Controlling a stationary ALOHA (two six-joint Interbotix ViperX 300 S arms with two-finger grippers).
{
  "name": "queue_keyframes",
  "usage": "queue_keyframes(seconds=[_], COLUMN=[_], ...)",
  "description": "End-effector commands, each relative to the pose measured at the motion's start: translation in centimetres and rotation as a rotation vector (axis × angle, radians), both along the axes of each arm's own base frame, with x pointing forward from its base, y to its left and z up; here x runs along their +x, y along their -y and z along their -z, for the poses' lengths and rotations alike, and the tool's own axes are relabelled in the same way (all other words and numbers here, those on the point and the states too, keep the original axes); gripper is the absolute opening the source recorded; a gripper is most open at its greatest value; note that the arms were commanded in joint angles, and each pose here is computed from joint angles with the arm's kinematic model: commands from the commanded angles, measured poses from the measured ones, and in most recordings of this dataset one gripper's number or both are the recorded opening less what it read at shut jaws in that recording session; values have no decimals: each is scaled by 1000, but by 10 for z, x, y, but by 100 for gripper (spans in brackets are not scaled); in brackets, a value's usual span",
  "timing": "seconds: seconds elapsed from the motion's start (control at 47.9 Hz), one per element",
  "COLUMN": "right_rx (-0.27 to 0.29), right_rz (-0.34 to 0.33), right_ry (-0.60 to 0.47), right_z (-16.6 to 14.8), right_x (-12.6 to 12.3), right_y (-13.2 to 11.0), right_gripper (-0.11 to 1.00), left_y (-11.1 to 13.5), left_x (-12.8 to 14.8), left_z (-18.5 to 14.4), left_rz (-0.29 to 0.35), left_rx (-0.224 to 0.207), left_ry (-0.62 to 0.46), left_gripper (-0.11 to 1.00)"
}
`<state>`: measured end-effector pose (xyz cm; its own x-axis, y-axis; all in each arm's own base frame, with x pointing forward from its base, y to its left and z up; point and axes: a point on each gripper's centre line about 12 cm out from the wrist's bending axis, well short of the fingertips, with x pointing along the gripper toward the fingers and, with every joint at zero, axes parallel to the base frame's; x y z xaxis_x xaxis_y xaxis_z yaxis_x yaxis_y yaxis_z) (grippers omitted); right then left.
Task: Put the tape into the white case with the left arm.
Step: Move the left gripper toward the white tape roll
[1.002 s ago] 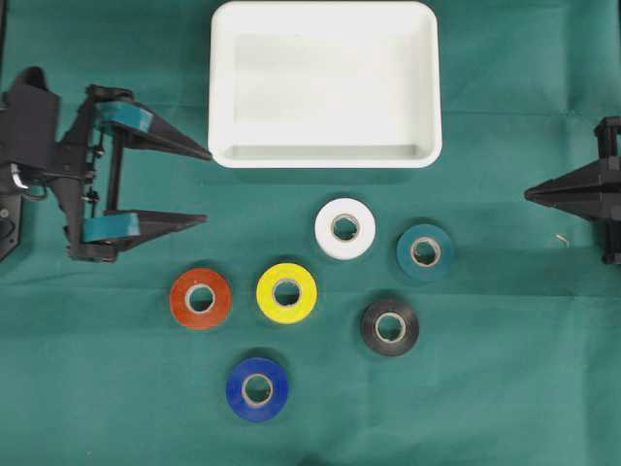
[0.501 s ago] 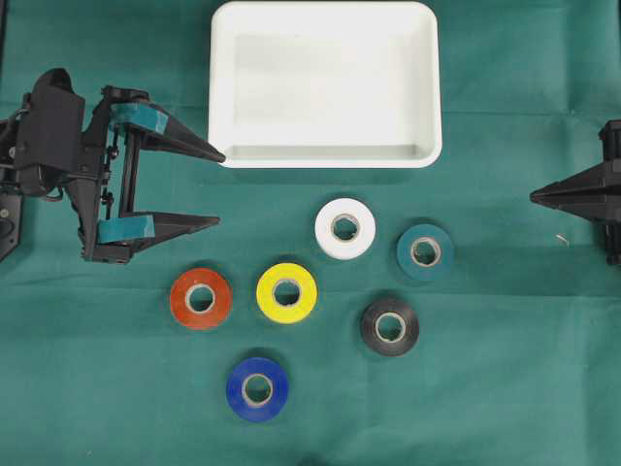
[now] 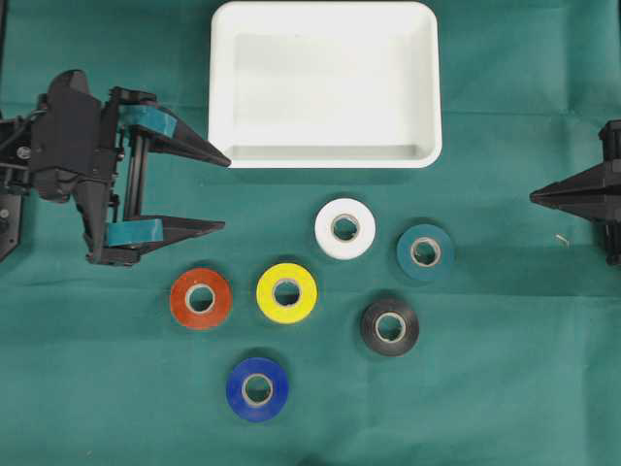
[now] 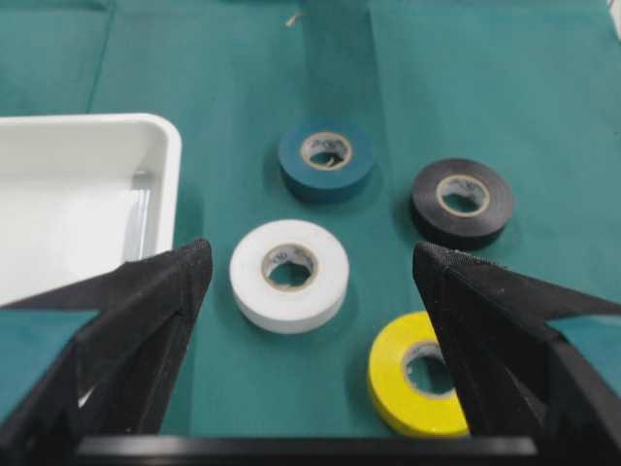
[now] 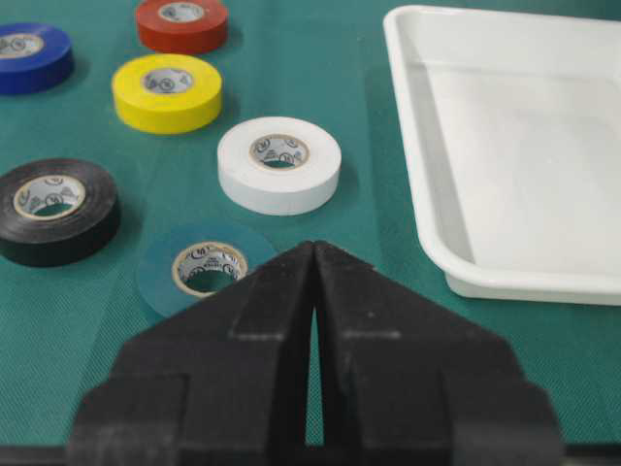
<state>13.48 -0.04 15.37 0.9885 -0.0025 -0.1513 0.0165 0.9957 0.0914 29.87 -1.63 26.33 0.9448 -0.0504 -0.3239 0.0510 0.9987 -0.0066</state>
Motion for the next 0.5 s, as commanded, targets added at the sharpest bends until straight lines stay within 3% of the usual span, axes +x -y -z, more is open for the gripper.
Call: queue_keyframes(seconds=[0.0, 0.23, 0.48], right_rx=[0, 0, 1], right_rz=[1, 1, 2], right_ry=[15, 23, 20], right_z=[-7, -10, -9], right_x=[3, 4, 4], right_y=[0, 0, 0], right_gripper=[-9, -9, -9], left_y=[2, 3, 3], left_x=[9, 23, 36], left_z=[-10, 1, 3], left_rz=[5, 10, 9], left_rx=[0, 8, 14], left_ry=[0, -181, -208], left_gripper=[98, 98, 98])
